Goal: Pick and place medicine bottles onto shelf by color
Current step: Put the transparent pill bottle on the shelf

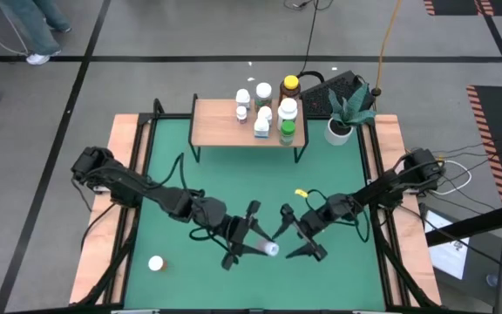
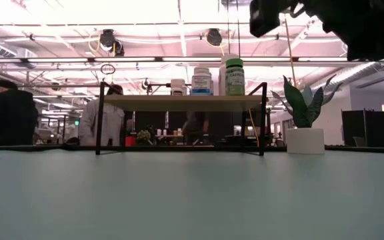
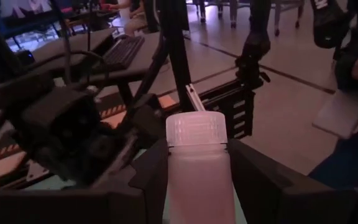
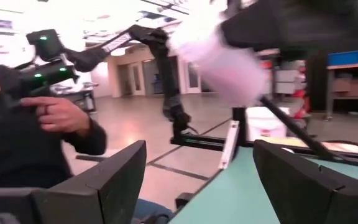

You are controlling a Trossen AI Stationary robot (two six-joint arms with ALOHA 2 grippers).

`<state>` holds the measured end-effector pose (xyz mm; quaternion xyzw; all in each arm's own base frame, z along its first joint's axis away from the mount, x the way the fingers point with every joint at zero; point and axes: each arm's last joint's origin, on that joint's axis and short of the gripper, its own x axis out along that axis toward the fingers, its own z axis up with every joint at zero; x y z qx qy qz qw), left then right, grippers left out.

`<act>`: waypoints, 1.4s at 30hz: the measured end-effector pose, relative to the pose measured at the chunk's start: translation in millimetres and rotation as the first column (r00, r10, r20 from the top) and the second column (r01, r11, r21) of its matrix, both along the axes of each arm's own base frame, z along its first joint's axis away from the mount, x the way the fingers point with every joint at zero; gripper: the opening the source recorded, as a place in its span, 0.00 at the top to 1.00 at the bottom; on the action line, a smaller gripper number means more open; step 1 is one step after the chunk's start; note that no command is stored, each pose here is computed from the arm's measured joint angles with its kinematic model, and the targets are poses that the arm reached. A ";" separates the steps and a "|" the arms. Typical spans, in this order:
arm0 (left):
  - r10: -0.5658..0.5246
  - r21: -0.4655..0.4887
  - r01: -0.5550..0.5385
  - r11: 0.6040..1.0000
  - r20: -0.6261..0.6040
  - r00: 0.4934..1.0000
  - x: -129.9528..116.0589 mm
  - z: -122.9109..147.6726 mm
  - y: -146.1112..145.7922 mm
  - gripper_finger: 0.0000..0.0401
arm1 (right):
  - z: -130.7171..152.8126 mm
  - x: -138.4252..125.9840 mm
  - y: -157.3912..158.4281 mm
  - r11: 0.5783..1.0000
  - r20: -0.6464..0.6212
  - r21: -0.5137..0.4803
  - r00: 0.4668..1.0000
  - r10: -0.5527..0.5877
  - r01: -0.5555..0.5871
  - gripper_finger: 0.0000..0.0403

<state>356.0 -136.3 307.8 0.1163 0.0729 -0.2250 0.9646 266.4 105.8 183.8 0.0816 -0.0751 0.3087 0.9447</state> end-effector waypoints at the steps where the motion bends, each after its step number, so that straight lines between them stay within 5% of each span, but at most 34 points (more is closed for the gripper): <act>1: 0.000 0.003 0.000 1.000 0.008 1.000 0.3 -1.2 1.4 0.61 | -0.1 1.4 2.0 1.000 0.001 -0.002 1.000 0.014 -0.014 0.29; 6: -0.001 -0.064 0.007 0.998 0.083 0.997 -0.4 -18.0 13.2 0.60 | -1.4 9.5 5.2 1.000 0.019 -0.030 1.000 0.002 -0.002 0.29; 15: 0.105 -0.234 -0.059 0.970 0.189 0.976 -15.8 -58.1 43.7 0.60 | -3.0 12.3 1.0 0.956 0.027 -0.050 0.958 -0.287 0.288 0.29; 25: 0.235 -0.255 -0.182 0.950 0.197 0.952 -17.9 -63.8 52.4 0.60 | -3.1 13.8 -3.9 0.879 0.011 -0.041 0.880 -0.474 0.474 0.29; 33: 0.249 -0.258 -0.192 0.947 0.210 0.945 -14.2 -68.5 51.9 0.60 | 5.7 21.6 -0.4 0.871 0.033 -0.041 0.872 -0.489 0.490 0.29; 42: 0.250 -0.259 -0.195 0.946 0.201 0.947 -13.3 -70.6 51.7 0.60 | 2.2 22.3 -2.4 0.826 -0.006 -0.054 0.827 -0.562 0.561 0.53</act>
